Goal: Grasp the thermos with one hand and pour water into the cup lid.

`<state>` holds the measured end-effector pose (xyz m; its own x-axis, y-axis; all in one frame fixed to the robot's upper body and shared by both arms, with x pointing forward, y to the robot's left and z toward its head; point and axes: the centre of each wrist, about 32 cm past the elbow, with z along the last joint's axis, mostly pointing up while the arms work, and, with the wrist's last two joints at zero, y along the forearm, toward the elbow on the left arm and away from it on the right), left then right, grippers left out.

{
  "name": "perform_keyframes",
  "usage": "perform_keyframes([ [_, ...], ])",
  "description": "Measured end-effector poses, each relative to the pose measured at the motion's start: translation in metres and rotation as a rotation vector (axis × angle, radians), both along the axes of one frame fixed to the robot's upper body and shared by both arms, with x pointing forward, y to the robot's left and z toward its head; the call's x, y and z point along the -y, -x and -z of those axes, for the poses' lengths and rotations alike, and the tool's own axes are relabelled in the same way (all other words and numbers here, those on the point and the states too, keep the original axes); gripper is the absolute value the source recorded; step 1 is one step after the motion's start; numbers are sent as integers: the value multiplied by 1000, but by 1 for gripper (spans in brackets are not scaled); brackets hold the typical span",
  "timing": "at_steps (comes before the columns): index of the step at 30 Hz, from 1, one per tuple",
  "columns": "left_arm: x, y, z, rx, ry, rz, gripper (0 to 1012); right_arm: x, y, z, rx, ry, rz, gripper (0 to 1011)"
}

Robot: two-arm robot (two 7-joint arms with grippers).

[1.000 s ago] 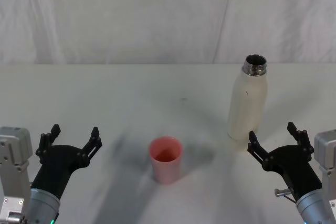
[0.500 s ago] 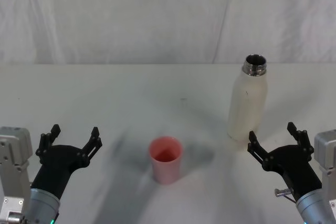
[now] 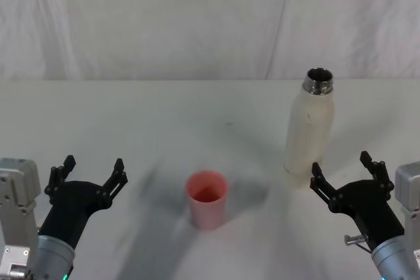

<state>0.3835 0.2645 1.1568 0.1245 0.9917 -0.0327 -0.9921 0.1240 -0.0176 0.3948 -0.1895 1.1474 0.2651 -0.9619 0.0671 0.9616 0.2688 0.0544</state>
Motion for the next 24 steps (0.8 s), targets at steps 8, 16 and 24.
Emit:
perform_keyframes([
  [8, 0, 0, 0, 0, 0, 0, 1001, 1, 3, -5, 6, -2, -4, 1001],
  [16, 0, 0, 0, 0, 0, 0, 1001, 8, 5, -12, 4, -9, -40, 1001],
  [24, 0, 0, 0, 0, 0, 0, 1001, 13, 4, -17, -6, -14, -78, 1001],
])
